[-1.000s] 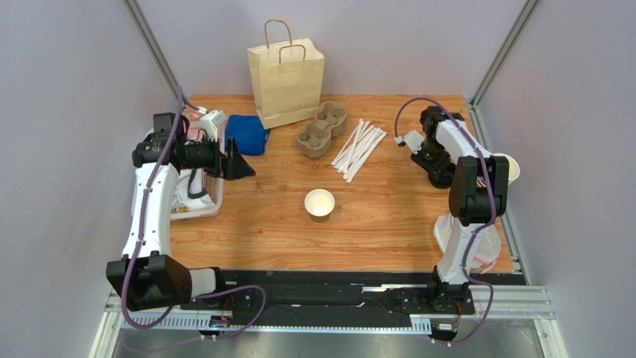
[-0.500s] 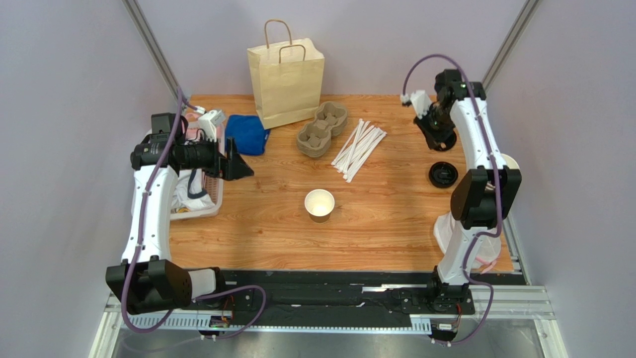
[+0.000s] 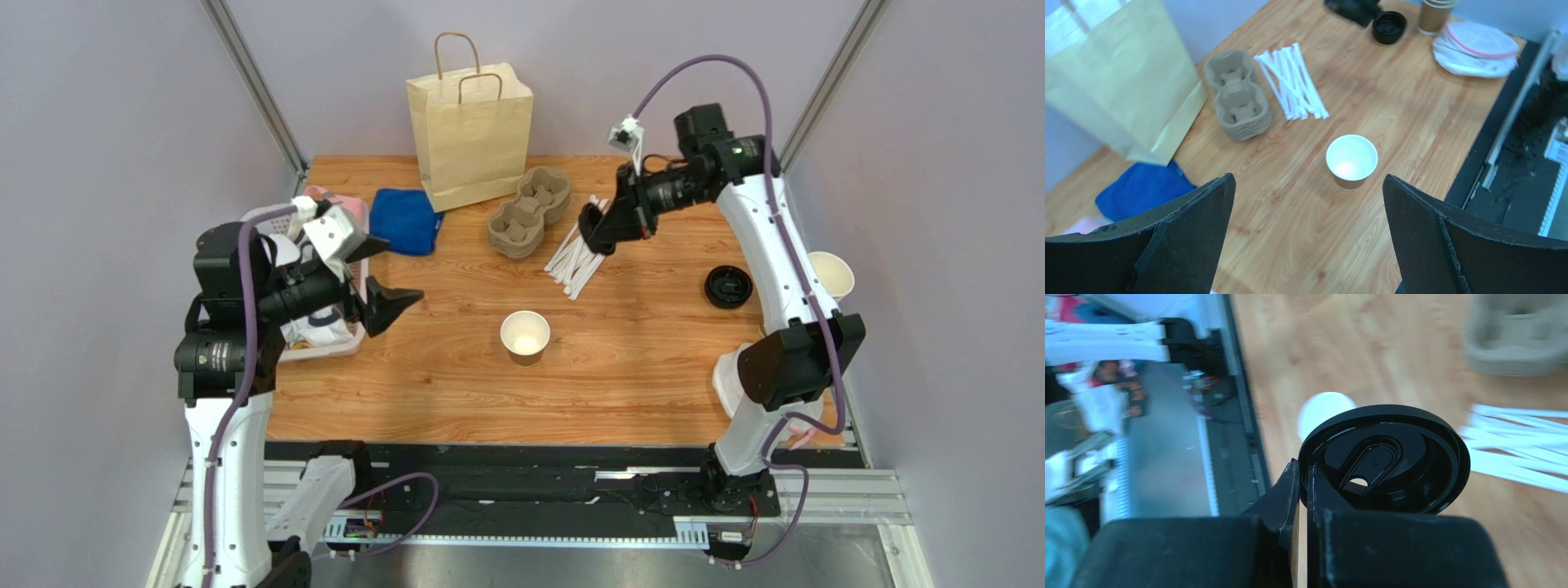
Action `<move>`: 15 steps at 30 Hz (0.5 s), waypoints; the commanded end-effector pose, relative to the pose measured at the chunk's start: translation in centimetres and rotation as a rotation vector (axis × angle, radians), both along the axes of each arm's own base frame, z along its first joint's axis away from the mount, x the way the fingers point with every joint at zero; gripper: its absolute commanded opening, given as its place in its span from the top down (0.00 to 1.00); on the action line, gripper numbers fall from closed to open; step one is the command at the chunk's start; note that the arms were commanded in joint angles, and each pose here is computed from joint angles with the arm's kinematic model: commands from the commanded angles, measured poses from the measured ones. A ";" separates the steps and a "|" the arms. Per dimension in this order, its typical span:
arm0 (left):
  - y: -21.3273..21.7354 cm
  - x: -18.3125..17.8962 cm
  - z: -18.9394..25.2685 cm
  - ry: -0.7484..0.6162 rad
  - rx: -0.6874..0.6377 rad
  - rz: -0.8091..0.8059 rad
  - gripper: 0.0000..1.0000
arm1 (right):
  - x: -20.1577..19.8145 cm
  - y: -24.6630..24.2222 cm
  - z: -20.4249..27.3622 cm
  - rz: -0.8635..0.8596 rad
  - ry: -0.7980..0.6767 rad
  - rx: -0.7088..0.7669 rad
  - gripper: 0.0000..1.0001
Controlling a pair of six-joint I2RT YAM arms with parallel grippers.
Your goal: Pack the takeout coffee
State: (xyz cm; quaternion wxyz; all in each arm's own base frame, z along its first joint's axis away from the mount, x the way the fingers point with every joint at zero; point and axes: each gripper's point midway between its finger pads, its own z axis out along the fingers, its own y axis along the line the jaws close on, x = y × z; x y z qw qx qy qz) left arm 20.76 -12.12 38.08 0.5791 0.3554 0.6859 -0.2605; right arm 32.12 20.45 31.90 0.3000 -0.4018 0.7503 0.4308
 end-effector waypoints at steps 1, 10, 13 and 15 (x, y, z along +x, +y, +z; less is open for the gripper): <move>-3.2 -1.5 -0.6 -0.212 0.151 -0.218 0.02 | -10.5 3.1 0.3 0.171 0.513 0.119 1.00; -8.8 -3.9 -3.3 -0.546 0.372 -0.590 0.07 | -17.7 6.5 0.8 0.415 0.524 0.134 1.00; -9.5 -4.3 -4.0 -0.623 0.405 -0.654 0.08 | -19.7 7.1 0.6 0.475 0.532 0.120 1.00; -9.8 -4.7 -4.2 -0.659 0.398 -0.681 0.07 | -21.2 7.4 0.1 0.521 0.533 0.092 1.00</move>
